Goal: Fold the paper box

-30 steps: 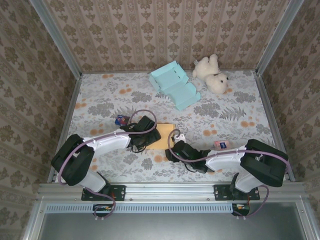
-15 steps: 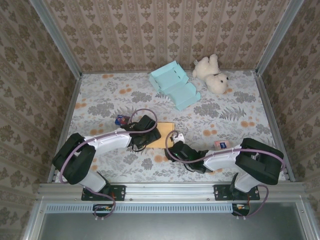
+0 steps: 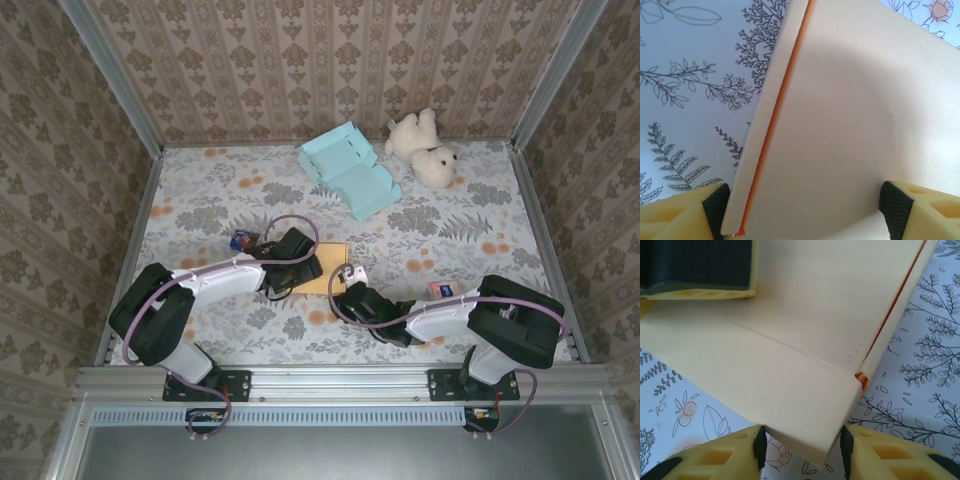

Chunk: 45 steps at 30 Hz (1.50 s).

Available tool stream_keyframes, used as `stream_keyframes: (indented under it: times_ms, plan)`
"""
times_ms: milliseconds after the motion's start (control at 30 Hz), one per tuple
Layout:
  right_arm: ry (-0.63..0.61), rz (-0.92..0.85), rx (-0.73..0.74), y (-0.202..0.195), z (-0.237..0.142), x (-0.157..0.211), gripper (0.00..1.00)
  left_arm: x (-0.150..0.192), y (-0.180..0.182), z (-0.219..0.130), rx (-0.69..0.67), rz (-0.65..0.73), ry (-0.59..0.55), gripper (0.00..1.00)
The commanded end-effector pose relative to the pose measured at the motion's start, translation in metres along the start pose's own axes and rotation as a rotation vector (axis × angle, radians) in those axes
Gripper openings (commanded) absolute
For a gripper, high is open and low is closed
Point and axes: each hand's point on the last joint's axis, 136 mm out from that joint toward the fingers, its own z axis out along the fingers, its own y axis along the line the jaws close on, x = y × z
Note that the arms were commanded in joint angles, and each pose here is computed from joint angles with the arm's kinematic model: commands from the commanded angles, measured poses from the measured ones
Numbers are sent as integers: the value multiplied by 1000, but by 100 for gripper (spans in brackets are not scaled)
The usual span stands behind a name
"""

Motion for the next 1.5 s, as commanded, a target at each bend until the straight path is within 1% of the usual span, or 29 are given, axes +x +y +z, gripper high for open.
stream_keyframes:
  times_ms: [0,200,533,700,1033,1133,1267,1467]
  plan:
    - [-30,-27,43,-10,5,-1,45,50,78,15,-286,102,188,80]
    - [-50,-52,43,-13,9,0,45,51,77,19,-283,108,194,78]
    - [-72,-50,57,-27,14,-1,45,50,84,20,-319,132,190,77]
    - [-66,-22,12,-26,15,-3,45,51,85,22,-328,142,194,77]
    - [-9,43,-103,-7,-9,-6,52,49,89,26,-342,137,195,77]
    - [5,66,-97,-8,-19,-11,55,49,89,26,-342,137,197,77]
    - [0,98,-73,-11,-32,-24,56,49,89,27,-343,138,197,77]
    - [10,117,-50,-13,-25,-33,56,49,90,26,-346,136,194,76]
